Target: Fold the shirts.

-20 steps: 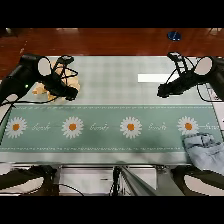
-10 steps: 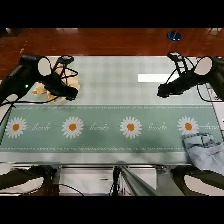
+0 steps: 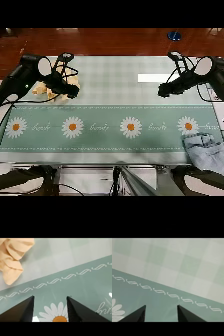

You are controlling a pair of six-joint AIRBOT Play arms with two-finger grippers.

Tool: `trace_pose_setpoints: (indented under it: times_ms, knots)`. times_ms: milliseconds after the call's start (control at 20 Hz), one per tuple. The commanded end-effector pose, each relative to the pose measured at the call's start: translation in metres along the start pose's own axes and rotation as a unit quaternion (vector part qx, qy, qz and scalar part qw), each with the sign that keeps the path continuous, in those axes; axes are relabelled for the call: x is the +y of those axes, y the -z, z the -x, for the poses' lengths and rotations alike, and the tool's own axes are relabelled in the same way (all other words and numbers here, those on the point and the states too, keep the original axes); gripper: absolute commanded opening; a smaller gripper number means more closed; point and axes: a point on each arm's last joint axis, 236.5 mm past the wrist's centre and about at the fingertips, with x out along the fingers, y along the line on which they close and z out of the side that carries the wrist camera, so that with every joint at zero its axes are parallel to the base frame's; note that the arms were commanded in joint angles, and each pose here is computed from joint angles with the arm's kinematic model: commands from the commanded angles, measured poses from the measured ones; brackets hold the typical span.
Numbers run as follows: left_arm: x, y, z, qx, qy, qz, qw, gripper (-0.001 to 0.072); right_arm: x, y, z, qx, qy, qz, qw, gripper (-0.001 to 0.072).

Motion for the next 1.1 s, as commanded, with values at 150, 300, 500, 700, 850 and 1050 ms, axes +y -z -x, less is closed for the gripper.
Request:
trace_pose_setpoints:
  times_ms: [150,300,500,700,850,1050]
  knots:
    - [0.065,-0.059,0.055,-0.098,-0.132,-0.017,0.986,0.0684,-0.002,0.0,0.0,0.0,0.003,0.016,1.0,0.0473]
    - [0.117,-0.071,0.071,-0.146,-0.151,0.093,0.973,0.072,-0.002,-0.001,0.0,-0.002,0.004,0.016,1.0,0.0473]
    - [0.139,-0.046,0.021,-0.084,-0.08,0.165,0.979,0.072,-0.002,-0.001,0.0,-0.001,0.003,0.016,1.0,0.0473]
    - [0.143,-0.032,-0.033,-0.028,-0.051,0.194,0.979,0.072,0.0,0.006,0.0,0.013,-0.001,0.016,1.0,0.0472]
    - [0.133,-0.019,-0.076,0.021,-0.025,0.202,0.979,0.072,0.001,0.011,0.0,0.024,-0.003,0.016,1.0,0.0472]
    - [0.132,-0.009,-0.106,0.051,-0.019,0.206,0.977,0.0411,0.001,0.012,0.0,0.025,-0.004,0.016,1.0,0.0472]
